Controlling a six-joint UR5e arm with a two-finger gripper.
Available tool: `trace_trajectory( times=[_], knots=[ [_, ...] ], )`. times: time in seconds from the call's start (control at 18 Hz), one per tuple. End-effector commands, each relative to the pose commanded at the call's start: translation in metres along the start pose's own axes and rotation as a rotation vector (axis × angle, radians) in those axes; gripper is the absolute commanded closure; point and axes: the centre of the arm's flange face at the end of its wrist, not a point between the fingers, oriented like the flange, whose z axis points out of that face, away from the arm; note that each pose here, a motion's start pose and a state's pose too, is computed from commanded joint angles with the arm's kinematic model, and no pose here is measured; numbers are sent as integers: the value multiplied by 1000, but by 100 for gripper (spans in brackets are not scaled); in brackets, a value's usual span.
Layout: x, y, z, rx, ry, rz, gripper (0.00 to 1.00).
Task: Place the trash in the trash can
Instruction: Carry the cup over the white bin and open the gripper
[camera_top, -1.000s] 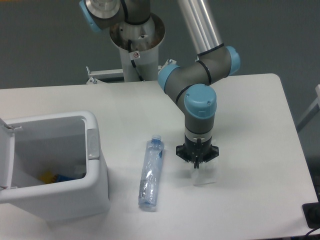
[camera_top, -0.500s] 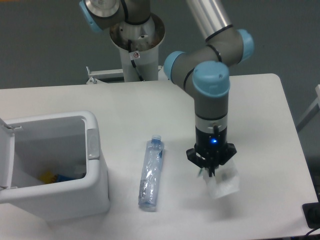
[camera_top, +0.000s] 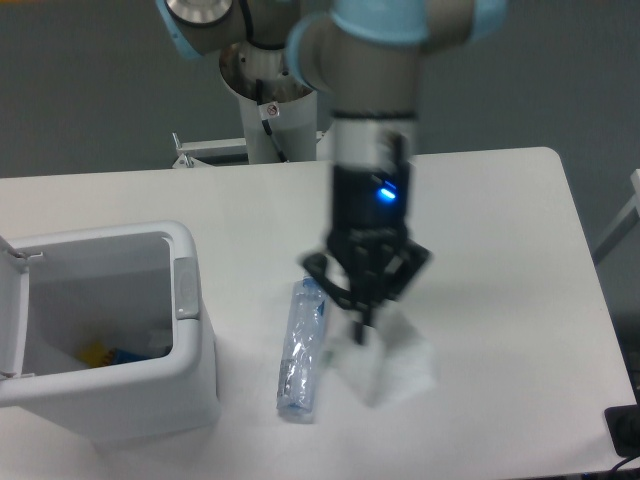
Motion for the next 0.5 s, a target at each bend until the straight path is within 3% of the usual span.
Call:
trace_trajectory(
  times=[0.17, 0.33, 0.5],
  knots=[
    [82, 39, 11, -66, 98, 68, 100],
    [124, 66, 21, -111, 149, 113, 100],
    [135, 92, 34, -163, 168, 122, 100]
  ],
)
